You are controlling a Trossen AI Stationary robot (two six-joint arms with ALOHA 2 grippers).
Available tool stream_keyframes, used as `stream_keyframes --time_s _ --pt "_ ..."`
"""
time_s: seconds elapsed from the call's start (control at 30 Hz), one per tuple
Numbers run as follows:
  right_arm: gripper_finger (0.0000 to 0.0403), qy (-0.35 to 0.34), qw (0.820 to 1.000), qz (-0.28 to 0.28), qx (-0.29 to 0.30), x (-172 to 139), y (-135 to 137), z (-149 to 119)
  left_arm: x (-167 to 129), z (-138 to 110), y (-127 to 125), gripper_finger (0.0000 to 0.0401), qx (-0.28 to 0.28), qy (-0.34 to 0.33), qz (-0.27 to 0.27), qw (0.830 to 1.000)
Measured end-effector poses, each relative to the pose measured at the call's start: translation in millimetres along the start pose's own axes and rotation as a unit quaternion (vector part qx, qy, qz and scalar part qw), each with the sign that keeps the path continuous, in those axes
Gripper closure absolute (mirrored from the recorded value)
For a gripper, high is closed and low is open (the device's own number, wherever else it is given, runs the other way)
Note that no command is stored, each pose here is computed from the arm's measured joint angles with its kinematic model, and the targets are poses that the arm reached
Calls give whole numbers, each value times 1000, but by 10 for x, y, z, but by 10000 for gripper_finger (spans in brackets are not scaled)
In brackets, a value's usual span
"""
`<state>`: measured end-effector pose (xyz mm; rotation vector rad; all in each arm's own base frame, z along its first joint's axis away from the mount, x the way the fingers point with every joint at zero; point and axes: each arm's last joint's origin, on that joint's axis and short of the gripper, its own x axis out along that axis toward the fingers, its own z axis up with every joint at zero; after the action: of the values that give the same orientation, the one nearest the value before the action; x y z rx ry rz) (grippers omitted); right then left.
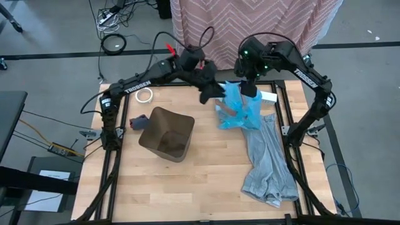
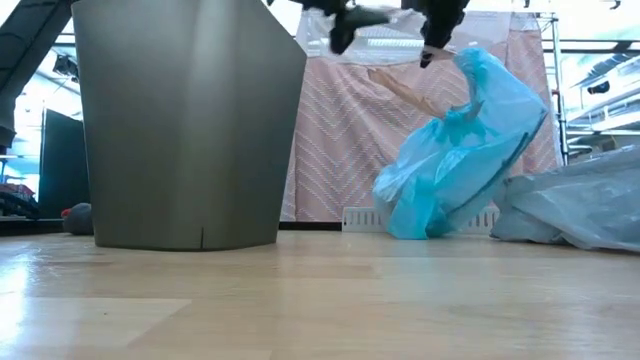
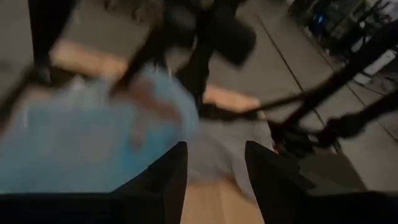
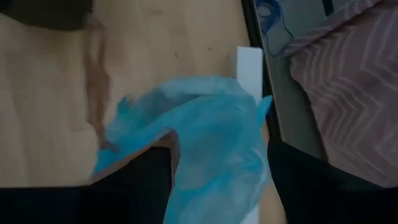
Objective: Place trash/remove bag and relplace
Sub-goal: Remove the blue trash bag from the black trash bin
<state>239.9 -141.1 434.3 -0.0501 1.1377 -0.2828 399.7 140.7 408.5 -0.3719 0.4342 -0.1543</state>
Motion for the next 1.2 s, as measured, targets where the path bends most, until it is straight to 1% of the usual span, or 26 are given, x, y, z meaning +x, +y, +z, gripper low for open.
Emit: stream_keyframes --time_s 0.1,0.17,0.23,0.3,0.37,0.5,0.57,0.67,0.77,0.87,0.93,1.0,1.07,1.2 --pt "161 -9 1000 7 3 4 10 21 121 72 -39 231 18 -47 -7 999" --pt "161 -13 1000 5 5 15 9 36 231 86 -62 231 18 -63 -32 997" --pt "161 -17 1000 2 6 10 1 41 383 63 -90 231 14 -68 -68 995" --pt "162 -18 1000 0 7 10 -6 42 524 2 -121 231 3 -52 -104 993" --pt "163 -27 1000 -5 9 11 -25 55 632 -61 -142 231 -7 -36 -122 992" --pt "162 -52 998 -10 29 5 -60 92 847 -185 -139 231 -18 -16 -121 992" --pt "163 -56 998 -12 31 4 -64 102 925 -226 -142 231 -19 -16 -102 994" --pt "166 -65 997 -13 39 6 -64 122 940 -226 -138 231 -19 -28 -61 998" --pt "168 -67 996 -9 60 16 -45 141 938 -199 -89 231 -13 -59 21 998" --pt "170 -75 995 6 62 16 10 169 923 -162 -23 231 -14 -95 107 990" --pt "170 -74 996 2 59 15 31 176 906 -156 29 231 -19 -104 145 984" --pt "170 -73 996 1 57 8 45 176 933 -177 104 231 -22 -106 165 980" --pt "170 -70 996 6 52 -8 68 165 927 -211 181 231 -29 -89 175 980" --pt "172 -87 995 3 51 -134 59 170 923 -309 322 231 -46 -45 199 978"
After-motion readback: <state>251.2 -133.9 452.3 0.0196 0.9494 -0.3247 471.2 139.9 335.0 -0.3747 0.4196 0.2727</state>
